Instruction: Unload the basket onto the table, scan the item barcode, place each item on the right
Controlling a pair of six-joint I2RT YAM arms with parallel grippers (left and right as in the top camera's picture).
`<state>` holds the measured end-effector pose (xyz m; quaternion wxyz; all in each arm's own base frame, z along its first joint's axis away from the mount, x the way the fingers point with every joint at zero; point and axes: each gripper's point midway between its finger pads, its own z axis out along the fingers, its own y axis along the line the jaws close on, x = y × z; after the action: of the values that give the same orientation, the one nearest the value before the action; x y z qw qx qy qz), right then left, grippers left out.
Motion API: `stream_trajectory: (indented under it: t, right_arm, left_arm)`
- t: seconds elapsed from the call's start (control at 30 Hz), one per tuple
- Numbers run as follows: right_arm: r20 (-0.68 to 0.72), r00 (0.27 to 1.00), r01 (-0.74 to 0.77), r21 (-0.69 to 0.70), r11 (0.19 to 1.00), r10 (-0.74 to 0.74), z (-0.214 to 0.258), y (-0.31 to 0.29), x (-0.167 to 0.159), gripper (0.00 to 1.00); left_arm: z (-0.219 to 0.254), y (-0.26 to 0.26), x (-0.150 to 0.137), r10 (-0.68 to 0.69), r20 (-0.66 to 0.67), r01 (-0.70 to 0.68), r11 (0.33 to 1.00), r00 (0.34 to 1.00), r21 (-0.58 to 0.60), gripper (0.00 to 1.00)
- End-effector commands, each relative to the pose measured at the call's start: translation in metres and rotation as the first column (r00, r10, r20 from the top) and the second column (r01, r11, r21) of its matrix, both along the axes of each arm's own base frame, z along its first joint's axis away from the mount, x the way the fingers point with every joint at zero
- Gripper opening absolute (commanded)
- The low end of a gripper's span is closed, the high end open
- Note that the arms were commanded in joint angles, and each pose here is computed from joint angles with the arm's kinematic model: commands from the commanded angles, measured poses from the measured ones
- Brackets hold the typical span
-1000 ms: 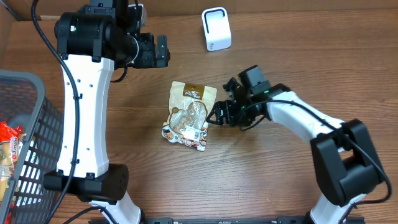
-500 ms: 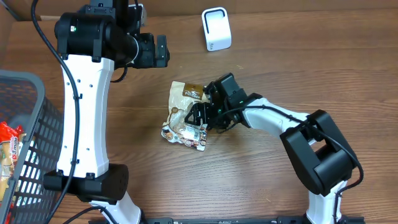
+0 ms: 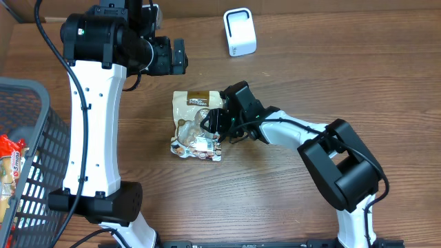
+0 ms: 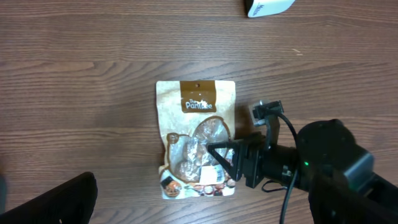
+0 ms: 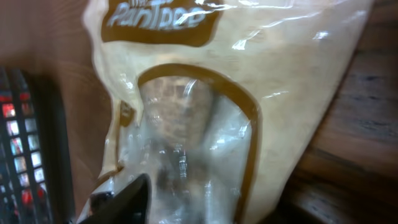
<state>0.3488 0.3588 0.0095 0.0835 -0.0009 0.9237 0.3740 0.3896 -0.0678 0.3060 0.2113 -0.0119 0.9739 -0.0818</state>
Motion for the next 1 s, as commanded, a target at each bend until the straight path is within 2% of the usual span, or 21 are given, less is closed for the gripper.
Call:
stream_trajectory:
  t: [0.0,0.1,0.3,0.6,0.77,0.97]
  right_arm:
    - [-0.098,0.995,0.017,-0.144,0.989,-0.031,-0.063,-0.021,-0.023,0.32]
    - [-0.121,0.993,-0.002,-0.115,0.993,-0.012,-0.060,-0.018,-0.026,0.04]
    - [-0.167,0.986,-0.034,-0.028,0.999,0.029,-0.048,-0.019,-0.027,0.04]
    - [-0.066,0.994,-0.086,-0.019,0.996,0.085,0.001,-0.031,-0.019,0.04]
    - [0.048,0.992,-0.110,-0.094,0.989,0.115,0.033,-0.045,-0.016,0.04]
    - [0.150,0.981,-0.080,-0.267,0.960,0.124,0.058,-0.078,-0.016,0.04]
  left_arm:
    - [-0.001,0.002,0.002,-0.007,0.002,0.007,1.000,1.000,0.012,0.99]
    - [-0.001,0.002,0.002,-0.007,0.002,0.007,1.000,1.000,0.012,1.00]
    - [-0.001,0.002,0.002,-0.007,0.002,0.007,1.000,1.000,0.012,1.00]
    - [-0.001,0.002,0.002,-0.007,0.002,0.007,1.000,1.000,0.012,1.00]
    - [-0.001,0.002,0.002,-0.007,0.002,0.007,1.000,1.000,0.012,1.00]
    - [-0.001,0.002,0.002,-0.007,0.002,0.007,1.000,1.000,0.012,1.00]
